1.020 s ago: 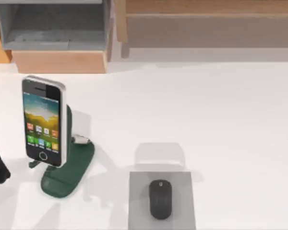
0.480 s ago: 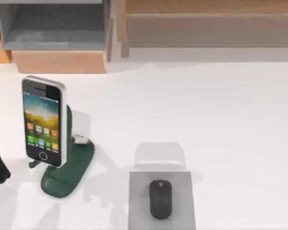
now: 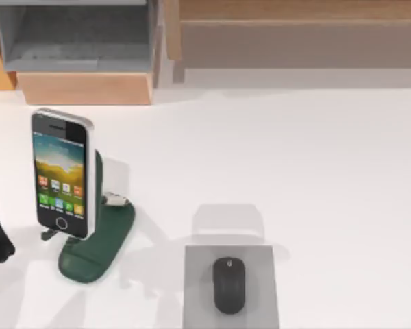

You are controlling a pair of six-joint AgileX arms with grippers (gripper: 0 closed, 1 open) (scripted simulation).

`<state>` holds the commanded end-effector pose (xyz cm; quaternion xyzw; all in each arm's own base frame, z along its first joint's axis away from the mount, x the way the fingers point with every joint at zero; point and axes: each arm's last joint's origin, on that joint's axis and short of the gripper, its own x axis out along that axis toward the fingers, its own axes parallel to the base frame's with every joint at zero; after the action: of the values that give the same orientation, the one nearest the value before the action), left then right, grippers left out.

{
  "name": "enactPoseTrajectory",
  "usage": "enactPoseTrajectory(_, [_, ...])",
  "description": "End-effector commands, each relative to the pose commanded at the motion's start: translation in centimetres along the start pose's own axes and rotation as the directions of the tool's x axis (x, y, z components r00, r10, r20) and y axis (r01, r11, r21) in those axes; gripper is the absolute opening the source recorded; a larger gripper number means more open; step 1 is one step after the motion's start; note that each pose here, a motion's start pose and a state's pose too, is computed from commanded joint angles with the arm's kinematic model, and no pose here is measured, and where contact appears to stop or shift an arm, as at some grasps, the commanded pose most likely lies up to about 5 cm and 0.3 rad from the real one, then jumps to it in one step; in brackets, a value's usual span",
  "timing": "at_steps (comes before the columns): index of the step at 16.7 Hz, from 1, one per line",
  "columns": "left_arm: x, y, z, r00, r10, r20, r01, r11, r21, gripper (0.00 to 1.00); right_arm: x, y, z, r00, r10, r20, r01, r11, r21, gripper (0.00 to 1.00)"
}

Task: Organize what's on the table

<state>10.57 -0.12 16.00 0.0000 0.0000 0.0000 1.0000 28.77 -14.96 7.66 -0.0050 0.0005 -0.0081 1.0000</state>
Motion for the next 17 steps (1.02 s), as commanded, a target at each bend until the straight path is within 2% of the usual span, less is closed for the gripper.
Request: enactPoseTrajectory(17, [0.00,0.00,0.00,1.000,0.000,0.000,0.000,1.000,0.000,1.00,0.00,-0.06,0.94,1.000,-0.001,0.000,0.001,1.000,0.003,0.00])
